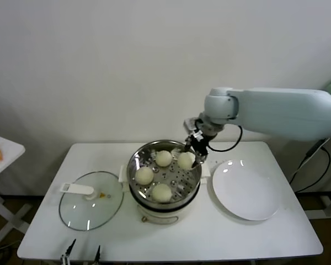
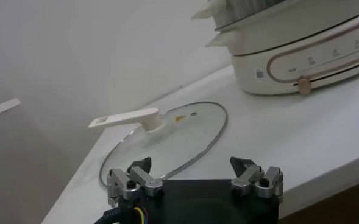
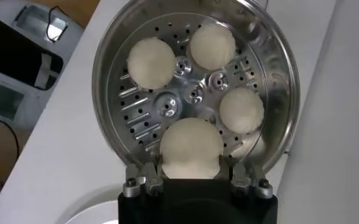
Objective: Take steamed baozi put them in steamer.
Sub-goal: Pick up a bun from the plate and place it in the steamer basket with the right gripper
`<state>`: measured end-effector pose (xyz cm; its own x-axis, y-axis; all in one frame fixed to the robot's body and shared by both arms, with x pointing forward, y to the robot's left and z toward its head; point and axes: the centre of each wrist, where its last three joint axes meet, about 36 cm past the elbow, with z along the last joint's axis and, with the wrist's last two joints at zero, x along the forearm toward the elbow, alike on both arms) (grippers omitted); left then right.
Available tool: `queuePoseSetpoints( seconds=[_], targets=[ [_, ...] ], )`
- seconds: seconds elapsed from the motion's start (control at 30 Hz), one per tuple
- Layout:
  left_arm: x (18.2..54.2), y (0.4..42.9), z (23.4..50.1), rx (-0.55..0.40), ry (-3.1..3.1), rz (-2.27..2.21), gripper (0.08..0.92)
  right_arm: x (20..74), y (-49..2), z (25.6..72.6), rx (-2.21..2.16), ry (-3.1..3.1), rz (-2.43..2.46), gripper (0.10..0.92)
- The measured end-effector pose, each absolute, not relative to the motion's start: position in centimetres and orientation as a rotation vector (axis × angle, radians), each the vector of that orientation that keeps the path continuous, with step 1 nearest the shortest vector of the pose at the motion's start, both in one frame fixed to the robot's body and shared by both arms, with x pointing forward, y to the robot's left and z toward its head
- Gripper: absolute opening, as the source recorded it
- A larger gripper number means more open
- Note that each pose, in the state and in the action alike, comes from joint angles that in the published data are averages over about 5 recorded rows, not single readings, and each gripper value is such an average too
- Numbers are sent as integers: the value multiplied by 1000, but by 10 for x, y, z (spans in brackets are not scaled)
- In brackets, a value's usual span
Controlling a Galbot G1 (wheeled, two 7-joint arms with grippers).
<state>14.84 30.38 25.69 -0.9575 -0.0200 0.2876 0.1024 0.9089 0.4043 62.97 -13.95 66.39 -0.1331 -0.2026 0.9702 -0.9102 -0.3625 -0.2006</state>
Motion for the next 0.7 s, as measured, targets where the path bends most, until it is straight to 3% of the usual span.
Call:
queuePoseSetpoints(
  seconds=[0.7],
  targets=[
    [150,306,259,-46,-2793,-611,823,640,-124,600,1548,-1219,1542,631]
  ],
)
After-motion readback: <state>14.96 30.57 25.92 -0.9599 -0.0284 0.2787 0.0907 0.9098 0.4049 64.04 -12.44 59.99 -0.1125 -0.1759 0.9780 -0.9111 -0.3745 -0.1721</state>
